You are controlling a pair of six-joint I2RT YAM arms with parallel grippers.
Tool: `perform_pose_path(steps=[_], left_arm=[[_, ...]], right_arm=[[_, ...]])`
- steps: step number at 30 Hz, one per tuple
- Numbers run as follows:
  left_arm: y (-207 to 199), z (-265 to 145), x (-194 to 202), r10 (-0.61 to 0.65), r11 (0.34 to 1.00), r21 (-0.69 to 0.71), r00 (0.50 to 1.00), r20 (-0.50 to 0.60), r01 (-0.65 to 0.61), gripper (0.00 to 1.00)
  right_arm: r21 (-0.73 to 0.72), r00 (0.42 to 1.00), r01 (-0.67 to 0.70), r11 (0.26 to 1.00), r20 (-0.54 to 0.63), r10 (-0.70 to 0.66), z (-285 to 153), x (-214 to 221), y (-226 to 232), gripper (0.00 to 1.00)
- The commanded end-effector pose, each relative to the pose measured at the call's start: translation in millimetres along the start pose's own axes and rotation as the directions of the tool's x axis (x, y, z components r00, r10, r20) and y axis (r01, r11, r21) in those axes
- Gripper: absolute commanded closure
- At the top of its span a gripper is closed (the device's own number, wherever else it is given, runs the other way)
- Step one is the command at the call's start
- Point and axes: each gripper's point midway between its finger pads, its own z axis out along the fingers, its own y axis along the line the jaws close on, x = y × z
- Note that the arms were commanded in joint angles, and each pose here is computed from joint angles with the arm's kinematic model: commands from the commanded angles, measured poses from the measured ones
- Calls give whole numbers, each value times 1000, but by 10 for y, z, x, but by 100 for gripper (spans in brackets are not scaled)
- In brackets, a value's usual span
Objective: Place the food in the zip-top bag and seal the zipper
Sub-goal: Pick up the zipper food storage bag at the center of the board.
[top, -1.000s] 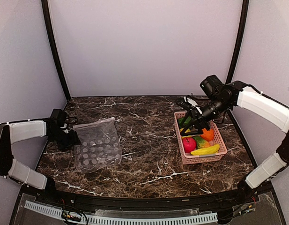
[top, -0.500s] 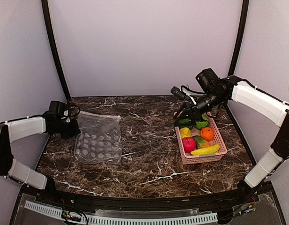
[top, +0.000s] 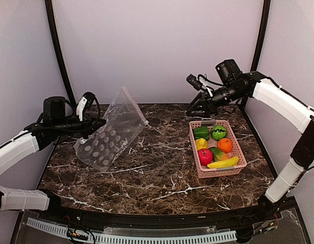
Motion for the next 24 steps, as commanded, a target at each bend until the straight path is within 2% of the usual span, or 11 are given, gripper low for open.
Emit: perform_pose_path(steps=[1,6,15,19,24], left_arm=[[-349,-121,-238,196,971,135,980,18,-197,99],[-537,-135,-235,258,945,208,966,-5,-251,99],[-784,52,-39,360,908,260,929,-81,-329,99],[-813,109,-23,350,910,263,934,-73,-320,99],[-825,150,-15,339,912,271,938,-70,-309,99]], right_arm=[[-16,999,20,1000,45,-19,145,-53,-207,62],[-67,996,32,997,82,-26,347,-97,-359,68],[-197,986,39,980,165,-6,503,-365,-444,69],[-285,982,64,956,190,-9,523,-315,-288,67],[-324,983,93,941,183,-34,550,-134,-130,62]])
